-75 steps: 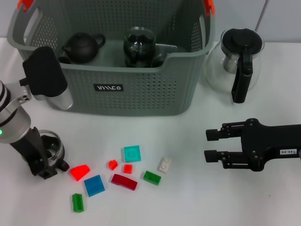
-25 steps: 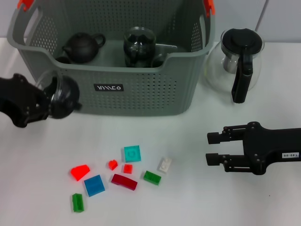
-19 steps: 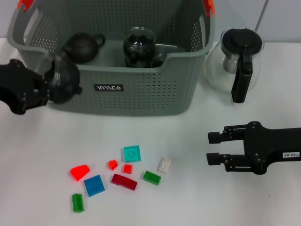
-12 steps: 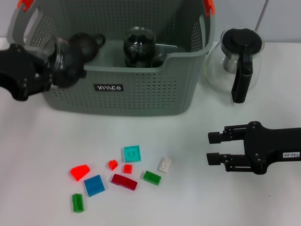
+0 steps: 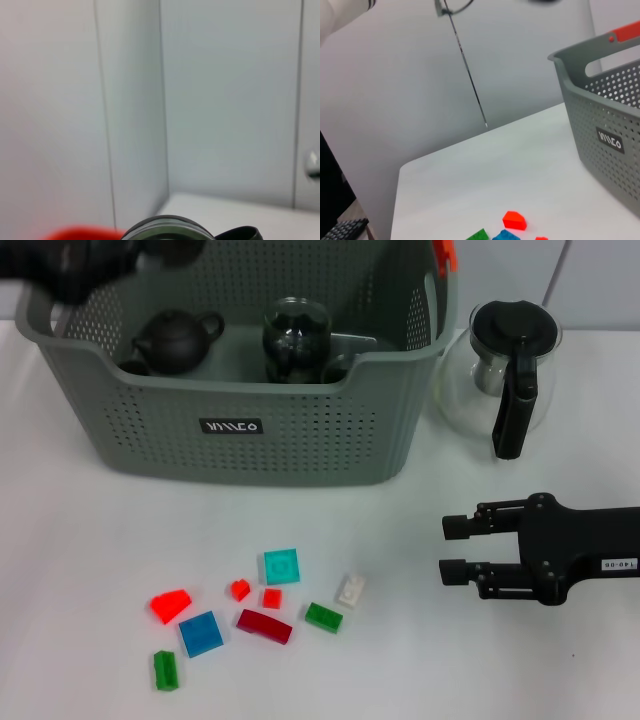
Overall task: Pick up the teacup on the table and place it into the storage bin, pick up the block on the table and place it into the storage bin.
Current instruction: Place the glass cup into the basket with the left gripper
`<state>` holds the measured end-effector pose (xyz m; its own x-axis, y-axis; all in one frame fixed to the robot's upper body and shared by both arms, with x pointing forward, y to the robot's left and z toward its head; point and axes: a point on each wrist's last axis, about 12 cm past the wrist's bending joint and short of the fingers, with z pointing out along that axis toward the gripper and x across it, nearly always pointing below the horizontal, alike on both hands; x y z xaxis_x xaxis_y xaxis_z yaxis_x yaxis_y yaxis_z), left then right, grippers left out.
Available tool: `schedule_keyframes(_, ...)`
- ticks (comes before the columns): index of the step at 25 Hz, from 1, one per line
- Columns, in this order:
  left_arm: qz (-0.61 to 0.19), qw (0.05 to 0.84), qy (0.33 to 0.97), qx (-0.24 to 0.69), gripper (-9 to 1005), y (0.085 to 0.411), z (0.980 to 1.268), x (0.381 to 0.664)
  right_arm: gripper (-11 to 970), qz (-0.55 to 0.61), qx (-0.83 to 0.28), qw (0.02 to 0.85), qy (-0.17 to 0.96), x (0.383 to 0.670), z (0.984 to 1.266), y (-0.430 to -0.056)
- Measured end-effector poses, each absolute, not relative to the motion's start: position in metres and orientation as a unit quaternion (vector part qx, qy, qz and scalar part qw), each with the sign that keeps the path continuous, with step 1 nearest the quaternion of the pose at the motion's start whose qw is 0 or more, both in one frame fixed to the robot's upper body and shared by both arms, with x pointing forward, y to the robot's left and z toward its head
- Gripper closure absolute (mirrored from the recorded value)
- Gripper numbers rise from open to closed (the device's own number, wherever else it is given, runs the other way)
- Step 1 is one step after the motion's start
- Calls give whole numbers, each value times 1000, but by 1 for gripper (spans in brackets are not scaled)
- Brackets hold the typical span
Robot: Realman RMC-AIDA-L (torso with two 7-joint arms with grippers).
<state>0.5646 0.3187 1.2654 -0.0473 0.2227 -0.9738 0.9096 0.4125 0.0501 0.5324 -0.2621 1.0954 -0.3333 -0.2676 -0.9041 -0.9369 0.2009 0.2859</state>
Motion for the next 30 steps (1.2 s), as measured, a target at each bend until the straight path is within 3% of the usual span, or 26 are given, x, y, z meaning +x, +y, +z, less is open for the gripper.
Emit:
schedule_keyframes(7,-285,559,680,381,966,278,1271,615,367,451,-440,376,679,534,1097,-262)
schedule_keyframes(8,-252,566,704,347,966,264,1269,633,367,452,-439,377,679,534,1097,-262)
schedule_keyframes(10,-231,564,716,341,966,252,1268,643,367,452,-436,380,679,534,1097,-263)
schedule_keyframes(20,-138,443,805,370,966,188,1252,671,367,453,-433,384,678,536,1100,-263)
schedule_keyframes(30,-50,345,833,429,966,139,1242,695,367,453,-433,385,678,536,1100,-263)
